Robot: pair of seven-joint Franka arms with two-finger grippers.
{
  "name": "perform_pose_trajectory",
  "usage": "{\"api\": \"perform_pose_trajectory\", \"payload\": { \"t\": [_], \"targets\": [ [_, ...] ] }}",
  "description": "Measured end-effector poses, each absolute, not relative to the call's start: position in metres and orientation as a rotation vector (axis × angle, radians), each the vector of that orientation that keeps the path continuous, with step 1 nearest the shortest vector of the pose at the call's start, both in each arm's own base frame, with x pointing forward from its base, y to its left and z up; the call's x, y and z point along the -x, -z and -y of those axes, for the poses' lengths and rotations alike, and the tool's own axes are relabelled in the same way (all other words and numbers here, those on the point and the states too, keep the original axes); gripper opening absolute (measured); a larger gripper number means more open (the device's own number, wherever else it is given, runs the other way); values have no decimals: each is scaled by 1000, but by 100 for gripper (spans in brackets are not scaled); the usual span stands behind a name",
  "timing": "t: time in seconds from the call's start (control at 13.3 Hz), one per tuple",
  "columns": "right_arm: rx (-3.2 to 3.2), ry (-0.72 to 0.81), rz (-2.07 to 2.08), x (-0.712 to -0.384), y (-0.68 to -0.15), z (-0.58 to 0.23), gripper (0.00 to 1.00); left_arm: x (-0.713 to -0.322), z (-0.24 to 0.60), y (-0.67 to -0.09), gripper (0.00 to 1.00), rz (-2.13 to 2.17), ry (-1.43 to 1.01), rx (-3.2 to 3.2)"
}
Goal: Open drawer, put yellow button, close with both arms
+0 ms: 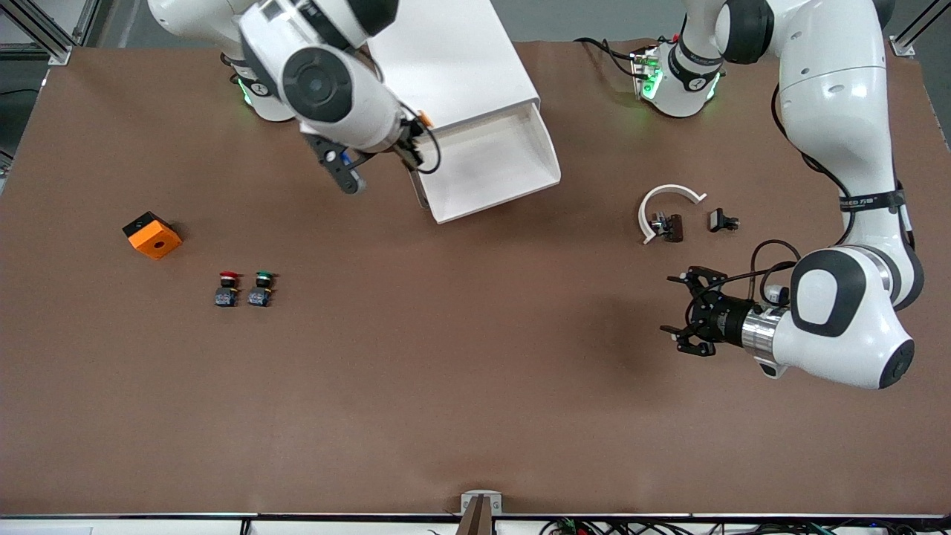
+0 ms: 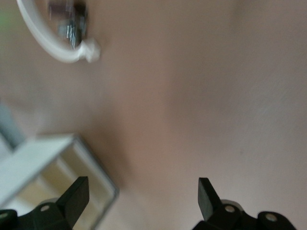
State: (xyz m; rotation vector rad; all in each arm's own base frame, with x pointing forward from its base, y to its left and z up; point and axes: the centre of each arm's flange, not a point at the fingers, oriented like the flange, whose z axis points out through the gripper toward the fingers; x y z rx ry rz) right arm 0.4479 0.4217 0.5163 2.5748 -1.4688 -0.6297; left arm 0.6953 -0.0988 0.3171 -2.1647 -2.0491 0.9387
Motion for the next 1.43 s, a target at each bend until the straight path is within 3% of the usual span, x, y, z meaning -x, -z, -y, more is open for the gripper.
{"api": "perform_pose_trajectory", "payload": {
  "t": [0.23, 0.6, 0.98, 1.43],
  "targets": [
    [-2572, 559, 1656, -429, -514, -470, 41, -695, 113, -319, 100, 1790, -610, 2324],
    [-2506, 540, 1706, -441, -474, -476, 41, -689, 162, -359, 100, 1426, -341, 2544],
    [-2495, 524, 1704, -443, -437, -492, 41, -670, 191, -441, 100, 979, -238, 2839],
    [-2478, 514, 1651, -430, -404, -510, 41, -649, 217, -454, 100, 671, -182, 2971]
  ]
}}
